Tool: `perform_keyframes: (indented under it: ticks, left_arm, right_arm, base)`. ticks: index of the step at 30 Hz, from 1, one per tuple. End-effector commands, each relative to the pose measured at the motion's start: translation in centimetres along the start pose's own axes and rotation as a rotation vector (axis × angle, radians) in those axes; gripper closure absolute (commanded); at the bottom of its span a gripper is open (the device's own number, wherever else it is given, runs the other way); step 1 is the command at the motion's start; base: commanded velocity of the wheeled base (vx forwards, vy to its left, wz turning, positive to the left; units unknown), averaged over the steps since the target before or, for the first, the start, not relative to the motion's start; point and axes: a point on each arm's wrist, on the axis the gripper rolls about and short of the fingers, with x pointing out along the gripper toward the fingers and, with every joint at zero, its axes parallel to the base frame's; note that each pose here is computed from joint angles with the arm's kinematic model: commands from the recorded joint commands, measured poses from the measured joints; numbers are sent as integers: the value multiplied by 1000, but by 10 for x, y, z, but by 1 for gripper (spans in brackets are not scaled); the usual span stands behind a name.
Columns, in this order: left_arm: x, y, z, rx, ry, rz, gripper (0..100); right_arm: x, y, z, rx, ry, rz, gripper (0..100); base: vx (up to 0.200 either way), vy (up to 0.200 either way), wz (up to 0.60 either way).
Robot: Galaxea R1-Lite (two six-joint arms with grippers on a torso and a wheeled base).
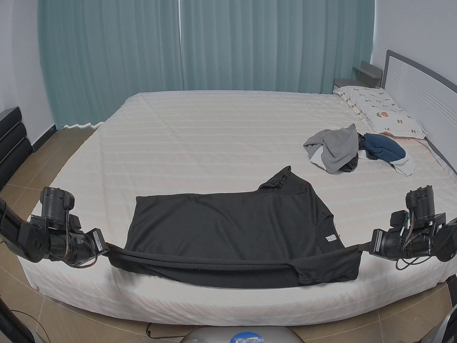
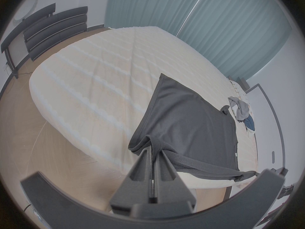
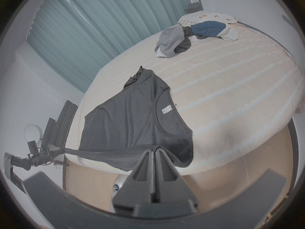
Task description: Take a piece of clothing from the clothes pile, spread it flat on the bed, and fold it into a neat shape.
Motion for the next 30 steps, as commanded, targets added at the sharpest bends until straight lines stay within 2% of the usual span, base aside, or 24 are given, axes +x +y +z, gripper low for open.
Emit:
perform_keyframes:
  ticks: [1,5,15,30]
  left_arm:
    - [26,-1,11,-29,47,26,100]
    - [38,-5,21,-76,49,31,100]
    - [61,-7,31,-86,85,49,100]
    - [81,-10,40,-138,83,46,100]
  right_arm:
    - [28,-5,11,18,35,-22,100]
    - [41,-6,17,25,42,-29,100]
    - [62,-8,30,99,45,-11,100]
    - [83,-11,35,152,62,-1,100]
  base:
    - [0,0,0]
    - [0,0,0]
    - [0,0,0]
    - [0,0,0]
